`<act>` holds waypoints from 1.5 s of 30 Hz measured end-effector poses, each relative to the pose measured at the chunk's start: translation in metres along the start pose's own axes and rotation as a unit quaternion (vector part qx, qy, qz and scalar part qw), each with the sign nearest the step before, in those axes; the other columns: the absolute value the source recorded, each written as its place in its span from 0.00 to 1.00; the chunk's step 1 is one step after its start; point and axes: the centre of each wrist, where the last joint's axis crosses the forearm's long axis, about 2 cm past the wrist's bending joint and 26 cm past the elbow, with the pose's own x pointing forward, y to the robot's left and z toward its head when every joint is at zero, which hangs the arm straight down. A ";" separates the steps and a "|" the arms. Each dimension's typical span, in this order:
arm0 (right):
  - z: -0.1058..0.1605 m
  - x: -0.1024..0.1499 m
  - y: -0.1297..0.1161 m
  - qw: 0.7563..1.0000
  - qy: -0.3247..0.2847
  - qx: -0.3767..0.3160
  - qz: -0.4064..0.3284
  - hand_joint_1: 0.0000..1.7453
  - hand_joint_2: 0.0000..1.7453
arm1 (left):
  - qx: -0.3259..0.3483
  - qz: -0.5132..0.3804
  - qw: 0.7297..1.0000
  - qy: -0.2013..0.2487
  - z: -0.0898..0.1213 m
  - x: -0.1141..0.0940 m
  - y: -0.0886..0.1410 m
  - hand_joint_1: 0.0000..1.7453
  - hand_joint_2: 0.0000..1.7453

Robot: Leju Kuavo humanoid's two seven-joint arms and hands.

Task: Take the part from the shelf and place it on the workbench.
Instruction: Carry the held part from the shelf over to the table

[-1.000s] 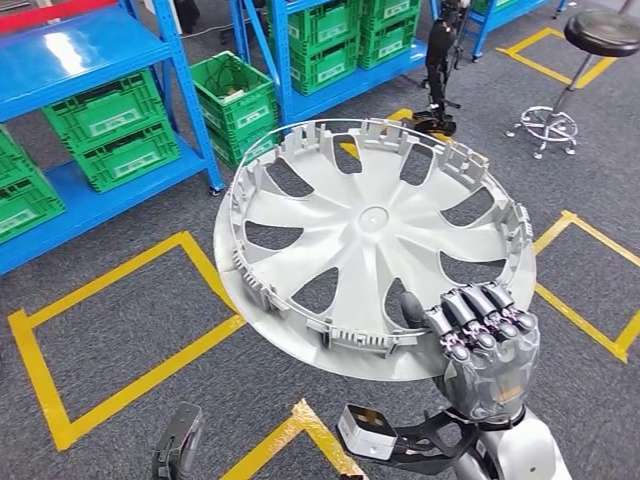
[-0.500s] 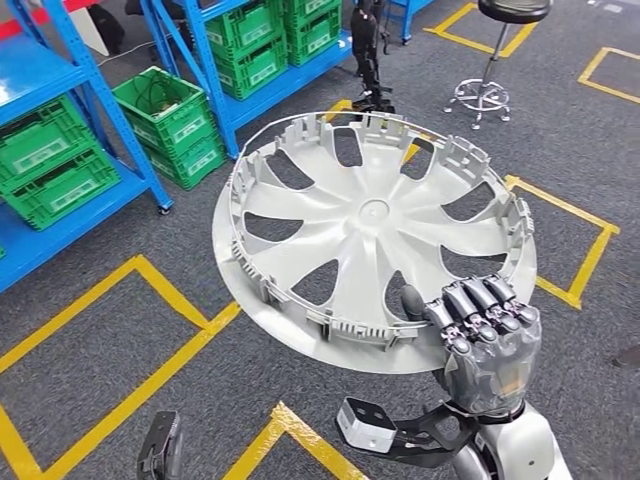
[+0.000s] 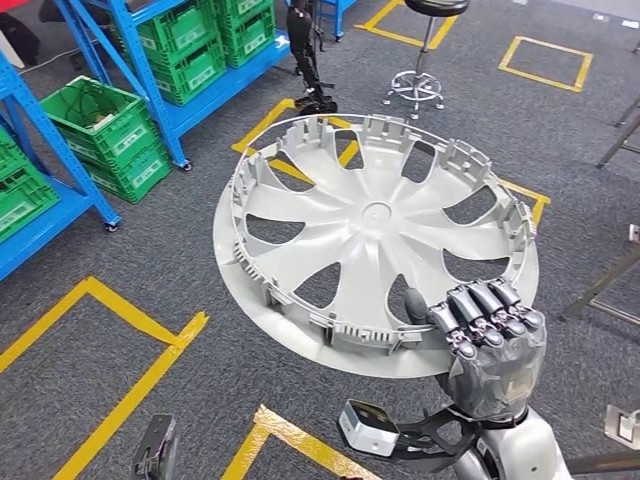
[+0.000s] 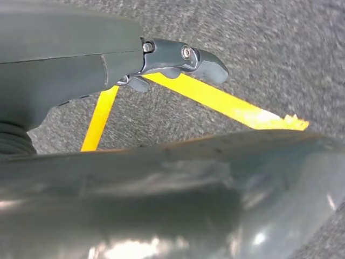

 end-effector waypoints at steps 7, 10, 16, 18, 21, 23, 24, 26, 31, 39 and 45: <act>0.001 0.001 0.000 1.000 0.001 0.001 -0.001 1.00 1.00 | -0.002 0.001 1.000 -0.002 0.000 0.002 -0.001 0.00 0.00; 0.001 0.001 0.000 1.000 0.002 0.002 -0.001 1.00 1.00 | -0.002 0.001 1.000 -0.003 -0.001 0.003 -0.001 0.00 0.00; 0.001 0.001 0.000 1.000 0.002 0.002 -0.001 1.00 1.00 | -0.004 -0.001 1.000 0.003 0.001 -0.002 -0.001 0.00 0.00; 0.001 0.001 0.000 1.000 0.003 0.002 -0.001 1.00 1.00 | -0.004 -0.005 1.000 0.005 0.001 -0.003 0.000 0.00 0.00; 0.000 0.001 0.000 1.000 0.003 0.000 -0.001 1.00 1.00 | -0.004 -0.009 1.000 0.006 0.001 -0.003 0.001 0.00 0.00; -0.001 0.001 0.000 1.000 0.004 -0.002 -0.001 1.00 1.00 | -0.003 -0.011 1.000 0.006 0.001 -0.004 0.001 0.00 0.00; -0.002 0.001 0.000 1.000 0.004 -0.002 -0.001 1.00 1.00 | -0.004 -0.012 1.000 0.006 0.001 -0.003 0.001 0.00 0.00; -0.002 0.001 0.000 1.000 0.005 -0.003 -0.001 1.00 1.00 | -0.005 -0.013 1.000 0.003 0.001 -0.002 0.000 0.00 0.00; -0.005 0.002 0.001 1.000 0.006 -0.007 -0.002 1.00 1.00 | -0.005 -0.017 1.000 0.005 0.002 -0.005 0.002 0.00 0.00; -0.006 0.001 0.001 1.000 0.010 -0.009 -0.003 1.00 1.00 | -0.007 -0.022 1.000 0.001 0.001 -0.002 0.003 0.00 0.00; -0.007 0.001 0.001 1.000 0.010 -0.010 -0.002 1.00 1.00 | -0.008 -0.022 1.000 0.001 0.002 -0.003 0.002 0.00 0.00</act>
